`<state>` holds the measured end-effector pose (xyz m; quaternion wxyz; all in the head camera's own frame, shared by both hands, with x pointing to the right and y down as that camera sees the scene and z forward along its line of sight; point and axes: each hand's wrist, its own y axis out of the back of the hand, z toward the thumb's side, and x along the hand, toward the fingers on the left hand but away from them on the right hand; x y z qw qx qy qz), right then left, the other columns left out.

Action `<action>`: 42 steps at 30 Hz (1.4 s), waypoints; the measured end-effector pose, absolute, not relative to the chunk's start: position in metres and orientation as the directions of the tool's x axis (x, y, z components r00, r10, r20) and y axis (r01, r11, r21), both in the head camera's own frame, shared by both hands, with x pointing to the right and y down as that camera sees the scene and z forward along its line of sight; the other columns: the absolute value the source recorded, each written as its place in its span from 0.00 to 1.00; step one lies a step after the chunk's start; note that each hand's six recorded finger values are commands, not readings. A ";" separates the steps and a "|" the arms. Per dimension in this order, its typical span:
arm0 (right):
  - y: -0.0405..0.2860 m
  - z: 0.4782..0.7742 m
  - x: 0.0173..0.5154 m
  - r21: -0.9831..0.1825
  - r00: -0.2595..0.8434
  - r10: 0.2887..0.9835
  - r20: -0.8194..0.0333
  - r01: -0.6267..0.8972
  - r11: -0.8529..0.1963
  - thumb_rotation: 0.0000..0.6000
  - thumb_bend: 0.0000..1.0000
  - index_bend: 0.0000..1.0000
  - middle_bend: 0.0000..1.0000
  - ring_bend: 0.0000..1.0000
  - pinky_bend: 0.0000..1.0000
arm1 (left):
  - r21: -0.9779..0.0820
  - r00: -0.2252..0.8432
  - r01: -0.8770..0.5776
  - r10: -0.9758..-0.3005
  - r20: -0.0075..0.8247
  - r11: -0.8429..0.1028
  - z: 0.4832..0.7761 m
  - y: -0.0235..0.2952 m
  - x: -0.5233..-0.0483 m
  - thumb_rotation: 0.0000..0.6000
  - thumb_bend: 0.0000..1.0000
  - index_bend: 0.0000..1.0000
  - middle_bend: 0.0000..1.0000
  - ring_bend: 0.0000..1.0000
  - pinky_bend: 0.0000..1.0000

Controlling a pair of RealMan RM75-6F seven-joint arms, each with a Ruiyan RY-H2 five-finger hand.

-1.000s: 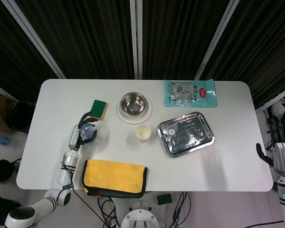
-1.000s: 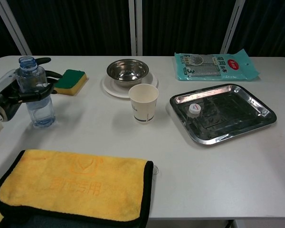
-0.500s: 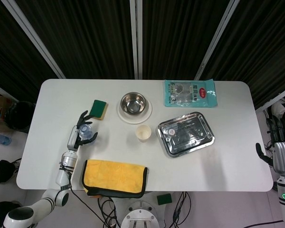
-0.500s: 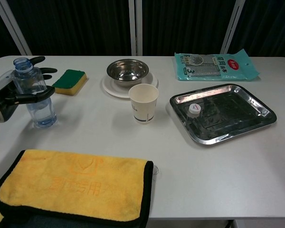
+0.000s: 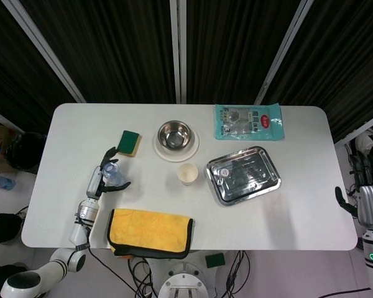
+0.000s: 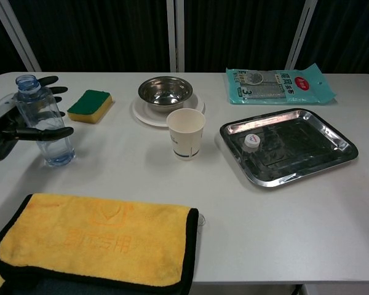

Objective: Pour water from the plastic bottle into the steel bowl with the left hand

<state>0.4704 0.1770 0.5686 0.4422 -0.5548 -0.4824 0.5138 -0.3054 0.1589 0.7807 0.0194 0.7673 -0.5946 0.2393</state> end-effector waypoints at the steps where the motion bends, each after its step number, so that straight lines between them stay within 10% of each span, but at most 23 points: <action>1: 0.177 0.568 0.471 -0.986 0.006 0.990 -0.143 0.081 -0.143 1.00 0.36 0.00 0.00 0.00 0.00 | -0.257 0.176 -0.922 -0.905 0.387 -0.290 0.780 0.158 -0.307 1.00 0.06 0.00 0.07 0.04 0.16; 26: 0.181 0.557 0.471 -0.989 0.012 0.995 -0.103 0.108 -0.103 1.00 0.36 0.00 0.00 0.00 0.00 | -0.317 0.054 -0.937 -0.956 0.287 -0.148 0.733 0.164 -0.374 1.00 0.06 0.00 0.01 0.00 0.14; 42: 0.194 0.550 0.476 -0.988 0.017 0.994 -0.104 0.110 -0.105 1.00 0.36 0.00 0.00 0.00 0.00 | -0.356 -0.054 -0.934 -0.998 0.015 0.045 0.619 0.162 -0.441 0.91 0.05 0.02 0.10 0.04 0.14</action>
